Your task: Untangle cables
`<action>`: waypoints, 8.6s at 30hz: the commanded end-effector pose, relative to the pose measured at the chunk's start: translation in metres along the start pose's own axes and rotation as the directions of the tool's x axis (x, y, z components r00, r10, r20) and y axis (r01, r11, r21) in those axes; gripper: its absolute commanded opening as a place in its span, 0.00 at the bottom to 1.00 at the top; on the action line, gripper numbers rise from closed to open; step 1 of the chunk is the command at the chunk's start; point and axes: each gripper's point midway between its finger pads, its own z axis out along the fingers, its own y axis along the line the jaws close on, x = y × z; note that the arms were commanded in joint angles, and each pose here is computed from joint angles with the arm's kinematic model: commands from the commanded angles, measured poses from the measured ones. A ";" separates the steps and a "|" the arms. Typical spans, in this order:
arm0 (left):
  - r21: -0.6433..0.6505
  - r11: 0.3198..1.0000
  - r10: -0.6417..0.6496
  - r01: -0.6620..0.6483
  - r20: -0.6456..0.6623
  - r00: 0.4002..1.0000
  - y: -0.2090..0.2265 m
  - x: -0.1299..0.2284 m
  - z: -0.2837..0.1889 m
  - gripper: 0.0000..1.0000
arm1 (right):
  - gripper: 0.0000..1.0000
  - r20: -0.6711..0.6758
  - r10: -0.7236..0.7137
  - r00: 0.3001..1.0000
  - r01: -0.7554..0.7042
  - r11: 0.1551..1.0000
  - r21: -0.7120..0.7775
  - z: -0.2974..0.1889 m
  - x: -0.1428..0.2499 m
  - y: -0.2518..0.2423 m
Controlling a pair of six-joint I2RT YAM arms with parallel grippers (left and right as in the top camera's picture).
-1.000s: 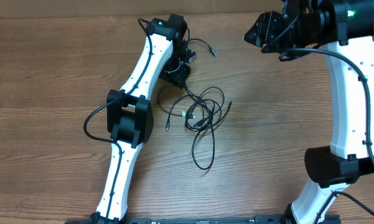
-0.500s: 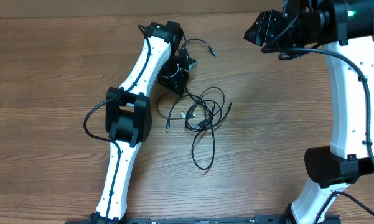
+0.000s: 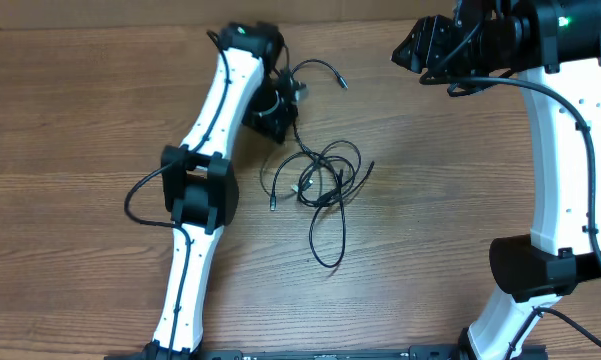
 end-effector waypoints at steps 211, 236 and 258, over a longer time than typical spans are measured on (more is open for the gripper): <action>0.334 0.941 -0.244 0.044 0.585 0.774 -0.079 0.060 -0.281 0.29 | 0.11 -0.029 0.316 0.948 -0.317 0.943 -0.102 0.068 0.010 0.094; 0.055 0.873 -0.464 0.484 0.393 0.794 -0.034 0.036 -0.163 0.32 | 0.42 0.043 0.341 0.939 -0.344 0.934 0.101 0.048 -0.016 -0.015; -0.005 0.654 -0.710 0.757 0.344 0.615 0.039 0.044 0.013 0.21 | 0.54 0.039 0.274 0.961 -0.277 0.947 0.165 0.041 -0.016 -0.040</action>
